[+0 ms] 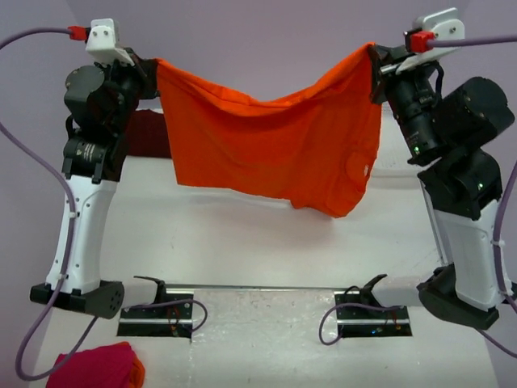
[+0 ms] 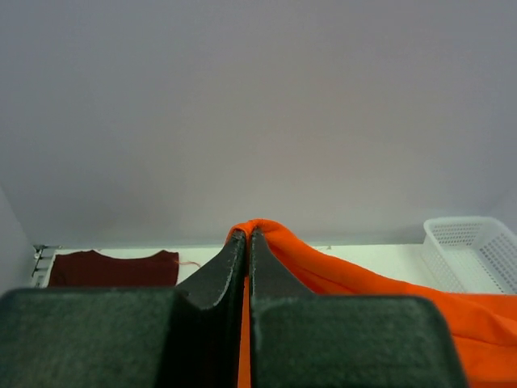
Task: Fold and stack the t-shirts
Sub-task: Flatten out the tshirt
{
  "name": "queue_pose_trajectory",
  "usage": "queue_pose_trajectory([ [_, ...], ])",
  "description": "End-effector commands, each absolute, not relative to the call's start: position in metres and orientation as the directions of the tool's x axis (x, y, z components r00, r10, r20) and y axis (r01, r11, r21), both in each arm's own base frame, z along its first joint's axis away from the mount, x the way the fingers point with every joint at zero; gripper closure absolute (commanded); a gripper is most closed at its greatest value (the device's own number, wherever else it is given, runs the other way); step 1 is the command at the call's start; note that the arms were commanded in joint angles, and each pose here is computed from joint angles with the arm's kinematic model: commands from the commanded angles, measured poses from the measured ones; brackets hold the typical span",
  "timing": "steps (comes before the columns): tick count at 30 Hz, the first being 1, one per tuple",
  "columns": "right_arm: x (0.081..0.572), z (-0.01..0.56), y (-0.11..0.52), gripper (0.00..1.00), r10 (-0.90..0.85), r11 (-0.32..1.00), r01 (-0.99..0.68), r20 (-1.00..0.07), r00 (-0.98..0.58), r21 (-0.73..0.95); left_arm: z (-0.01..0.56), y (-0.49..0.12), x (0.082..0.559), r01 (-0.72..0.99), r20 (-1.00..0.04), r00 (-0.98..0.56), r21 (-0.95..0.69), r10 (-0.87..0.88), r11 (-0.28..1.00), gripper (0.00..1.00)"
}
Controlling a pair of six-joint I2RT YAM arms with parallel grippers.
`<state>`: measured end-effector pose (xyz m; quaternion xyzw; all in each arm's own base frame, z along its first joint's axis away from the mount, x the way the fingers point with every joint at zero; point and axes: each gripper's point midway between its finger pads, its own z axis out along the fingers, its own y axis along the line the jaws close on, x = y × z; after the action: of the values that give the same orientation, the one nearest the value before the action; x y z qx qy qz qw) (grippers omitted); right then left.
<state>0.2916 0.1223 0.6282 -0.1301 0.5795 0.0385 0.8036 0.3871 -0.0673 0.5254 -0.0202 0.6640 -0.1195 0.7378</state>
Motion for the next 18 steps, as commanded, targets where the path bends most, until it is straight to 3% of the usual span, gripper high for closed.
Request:
queue_pose_trajectory([
  [1,0.211,0.691,0.078,1.0,0.07,0.969,-0.24,-0.862,0.503,-0.061,0.608,-0.049,0.298,0.176,-0.911,0.342,-0.18,-0.232,0.968,1.0],
  [3,0.208,0.693,0.073,1.0,0.059,0.974,-0.217,-0.846,0.529,-0.068,0.615,-0.046,0.288,0.179,-0.887,0.398,-0.177,-0.236,0.968,1.0],
  [6,0.223,0.716,0.063,1.0,-0.016,0.991,-0.1,-0.818,0.575,-0.09,0.61,-0.048,0.326,0.138,-0.922,0.337,-0.154,-0.192,0.978,1.0],
  [7,0.265,0.702,0.083,1.0,-0.077,0.989,-0.067,-0.855,0.513,-0.129,0.588,-0.055,0.358,0.128,-0.95,0.256,-0.15,-0.179,0.98,1.0],
  [10,0.287,0.697,0.089,1.0,-0.129,0.987,-0.02,-0.866,0.483,-0.158,0.579,-0.058,0.369,0.133,-0.949,0.241,-0.176,-0.204,0.975,1.0],
  [12,0.277,0.69,0.097,1.0,-0.082,0.986,-0.092,-0.882,0.463,-0.139,0.591,-0.058,0.339,0.167,-0.937,0.273,-0.178,-0.219,0.97,1.0],
  [14,0.234,0.701,0.09,1.0,0.009,0.98,-0.176,-0.857,0.515,-0.096,0.587,-0.057,0.32,0.187,-0.927,0.293,-0.184,-0.234,0.965,1.0],
  [15,0.23,0.69,0.097,1.0,0.013,0.971,-0.213,-0.865,0.502,-0.108,0.604,-0.048,0.283,0.186,-0.899,0.362,-0.189,-0.247,0.964,1.0],
  [18,0.189,0.694,0.087,1.0,0.106,0.944,-0.32,-0.845,0.525,-0.08,0.615,-0.033,0.248,0.16,-0.862,0.445,-0.19,-0.243,0.969,1.0],
])
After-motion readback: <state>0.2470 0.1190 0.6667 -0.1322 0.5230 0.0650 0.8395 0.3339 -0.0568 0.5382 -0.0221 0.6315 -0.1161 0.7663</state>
